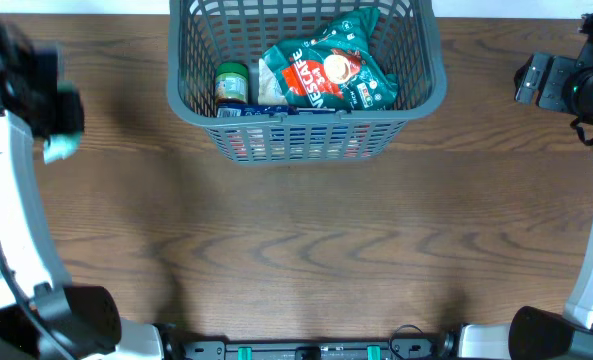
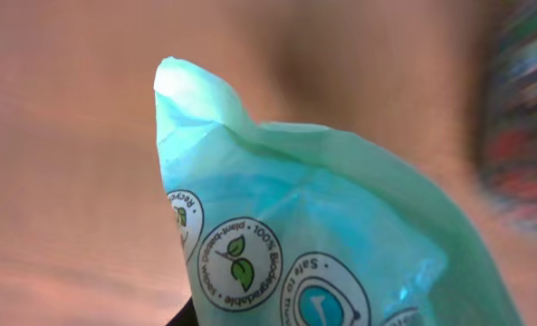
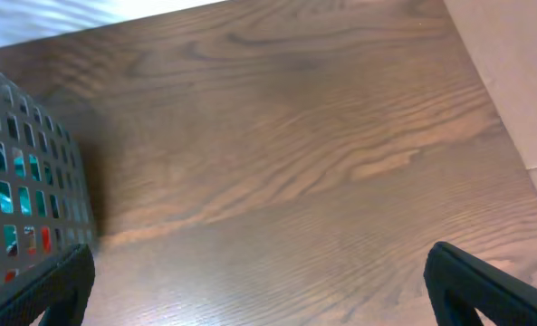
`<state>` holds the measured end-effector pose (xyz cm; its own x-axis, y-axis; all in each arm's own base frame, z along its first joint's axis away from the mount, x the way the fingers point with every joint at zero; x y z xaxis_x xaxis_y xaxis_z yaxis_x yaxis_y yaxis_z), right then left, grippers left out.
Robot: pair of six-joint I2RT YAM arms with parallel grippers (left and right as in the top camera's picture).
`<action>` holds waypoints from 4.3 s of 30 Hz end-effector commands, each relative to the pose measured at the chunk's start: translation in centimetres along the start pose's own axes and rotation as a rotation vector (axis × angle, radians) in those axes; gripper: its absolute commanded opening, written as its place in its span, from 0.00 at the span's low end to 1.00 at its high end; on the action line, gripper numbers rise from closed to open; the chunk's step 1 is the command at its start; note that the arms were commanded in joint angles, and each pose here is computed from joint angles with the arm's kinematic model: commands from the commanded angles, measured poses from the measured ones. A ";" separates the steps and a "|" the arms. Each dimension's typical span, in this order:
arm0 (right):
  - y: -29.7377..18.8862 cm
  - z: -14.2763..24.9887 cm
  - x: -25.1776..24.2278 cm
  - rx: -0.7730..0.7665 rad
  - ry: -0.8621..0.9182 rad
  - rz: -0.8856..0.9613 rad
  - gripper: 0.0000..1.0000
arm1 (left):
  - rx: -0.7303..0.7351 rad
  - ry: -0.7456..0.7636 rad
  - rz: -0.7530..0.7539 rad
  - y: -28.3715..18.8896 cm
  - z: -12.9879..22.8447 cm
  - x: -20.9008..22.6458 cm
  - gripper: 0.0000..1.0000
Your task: Pack container
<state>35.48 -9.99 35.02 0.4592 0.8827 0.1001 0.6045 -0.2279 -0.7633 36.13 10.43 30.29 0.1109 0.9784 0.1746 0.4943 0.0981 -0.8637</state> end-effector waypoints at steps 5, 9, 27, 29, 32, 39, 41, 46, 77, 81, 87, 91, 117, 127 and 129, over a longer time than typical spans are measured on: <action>0.2 -0.2 -0.3 -0.002 0.012 0.010 0.99 | -0.431 0.500 0.028 -9.9 -10.0 -10.7 0.06; 0.2 -0.2 -0.3 -0.001 0.012 0.010 0.99 | -0.622 0.938 0.019 -11.7 -12.9 -18.4 0.06; 0.2 0.8 -0.4 0.045 0.008 0.014 0.99 | -0.329 0.992 0.129 10.9 -15.3 -24.7 0.06; 0.2 0.8 -0.4 0.044 0.009 0.013 0.99 | -0.298 0.991 0.144 12.4 -14.8 -25.0 0.06; 0.2 0.8 -0.4 0.047 0.008 0.014 0.99 | -0.265 0.959 0.162 14.0 -14.4 -25.3 0.13; 0.2 0.8 -0.4 0.046 0.008 0.014 0.99 | -0.257 0.923 0.168 14.1 -14.3 -25.3 0.98; 0.2 0.6 -0.4 0.037 0.009 0.012 0.99 | -0.262 0.921 0.160 13.3 -14.4 -25.1 0.99; 0.0 -1.4 0.3 -0.059 0.014 -0.026 0.99 | -0.262 0.867 0.140 7.9 -13.9 -23.4 0.98; -7.7 8.3 0.3 -0.137 -0.049 -0.220 0.99 | -0.280 0.278 -0.071 -13.0 5.9 -10.8 0.99; -5.5 12.6 0.3 -0.183 -0.167 -0.252 0.99 | -0.362 0.197 -0.085 -10.1 8.4 -11.5 0.99; -2.8 17.3 -0.4 -0.187 -0.192 -0.259 0.99 | -0.433 0.168 -0.096 -6.5 12.0 -12.4 0.99; -1.7 18.5 -0.5 -0.171 -0.193 -0.266 0.99 | -0.424 0.113 -0.093 -5.2 13.9 -12.6 0.99; -1.3 21.3 -1.2 -0.035 -0.198 -0.241 0.99 | -0.392 0.041 -0.122 -4.6 14.6 -12.1 0.99; -4.4 21.6 -3.1 -0.177 -0.233 -0.121 0.99 | -0.392 0.041 -0.122 -4.6 14.6 -12.1 0.99; -5.7 22.4 -2.9 -0.207 -0.256 -0.158 0.99 | -0.392 0.041 -0.122 -4.6 14.6 -12.1 0.99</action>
<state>17.35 -2.31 24.15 0.2044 0.9775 0.0517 0.7564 -0.1242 -0.6422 19.86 0.52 25.35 0.0849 0.9521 0.2937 0.8002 0.1105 -0.5895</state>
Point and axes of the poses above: each gripper's point midway between its finger pads, its own y axis out along the fingers, its own x axis along the line the jaws close on, z = x × y, the point moved 4 cm from there along -y, back along the fingers, and after that the axes turned 13 degrees about y, right-handed, at the moved point
